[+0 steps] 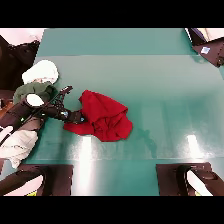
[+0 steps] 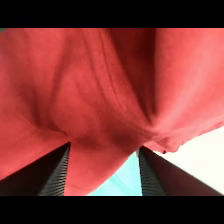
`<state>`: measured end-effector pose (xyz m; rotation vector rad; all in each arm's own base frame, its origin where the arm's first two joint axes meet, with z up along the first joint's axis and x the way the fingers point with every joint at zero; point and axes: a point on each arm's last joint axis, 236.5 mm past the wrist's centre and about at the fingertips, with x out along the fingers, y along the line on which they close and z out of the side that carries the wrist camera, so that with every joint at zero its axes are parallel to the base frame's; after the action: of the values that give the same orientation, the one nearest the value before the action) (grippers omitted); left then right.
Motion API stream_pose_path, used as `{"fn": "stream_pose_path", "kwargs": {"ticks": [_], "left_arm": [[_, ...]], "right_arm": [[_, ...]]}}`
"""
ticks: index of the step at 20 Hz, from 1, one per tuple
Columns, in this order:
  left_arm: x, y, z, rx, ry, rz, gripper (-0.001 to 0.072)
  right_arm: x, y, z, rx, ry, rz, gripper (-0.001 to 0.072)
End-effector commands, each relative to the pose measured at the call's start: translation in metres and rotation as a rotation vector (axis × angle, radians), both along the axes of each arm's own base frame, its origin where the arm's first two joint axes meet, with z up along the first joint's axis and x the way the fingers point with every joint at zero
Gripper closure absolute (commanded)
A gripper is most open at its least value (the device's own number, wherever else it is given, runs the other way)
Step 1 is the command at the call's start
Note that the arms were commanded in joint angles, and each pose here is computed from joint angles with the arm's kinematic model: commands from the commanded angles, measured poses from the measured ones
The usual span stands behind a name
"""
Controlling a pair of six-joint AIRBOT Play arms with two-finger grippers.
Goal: Fold the shirts.
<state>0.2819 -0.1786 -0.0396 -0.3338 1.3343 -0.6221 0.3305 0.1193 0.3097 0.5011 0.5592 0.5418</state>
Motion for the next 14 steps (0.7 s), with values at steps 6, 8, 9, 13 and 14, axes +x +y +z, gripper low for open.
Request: {"fn": "stream_pose_path", "kwargs": {"ticks": [6,8,9,13,14], "left_arm": [[0.006,0.000,0.001,-0.006,-0.017,0.023,0.0684],[0.002,-0.001,0.014,-0.002,0.001,-0.021,0.0684],[0.002,-0.002,0.029,0.003,0.002,-0.065,0.0684],[0.021,-0.004,0.144,0.018,-0.215,-0.202,0.0684],[0.028,-0.005,0.176,0.014,-0.305,-0.201,0.0684]], "right_arm": [[-0.002,0.001,-0.003,-0.004,0.012,0.010,0.0695],[-0.005,0.003,-0.006,-0.010,0.026,0.023,0.0695],[-0.007,0.004,-0.008,-0.015,0.036,0.031,0.0695],[-0.018,0.000,-0.042,-0.130,0.138,0.043,0.0695],[-0.019,0.000,-0.057,-0.145,0.185,0.035,0.0696]]}}
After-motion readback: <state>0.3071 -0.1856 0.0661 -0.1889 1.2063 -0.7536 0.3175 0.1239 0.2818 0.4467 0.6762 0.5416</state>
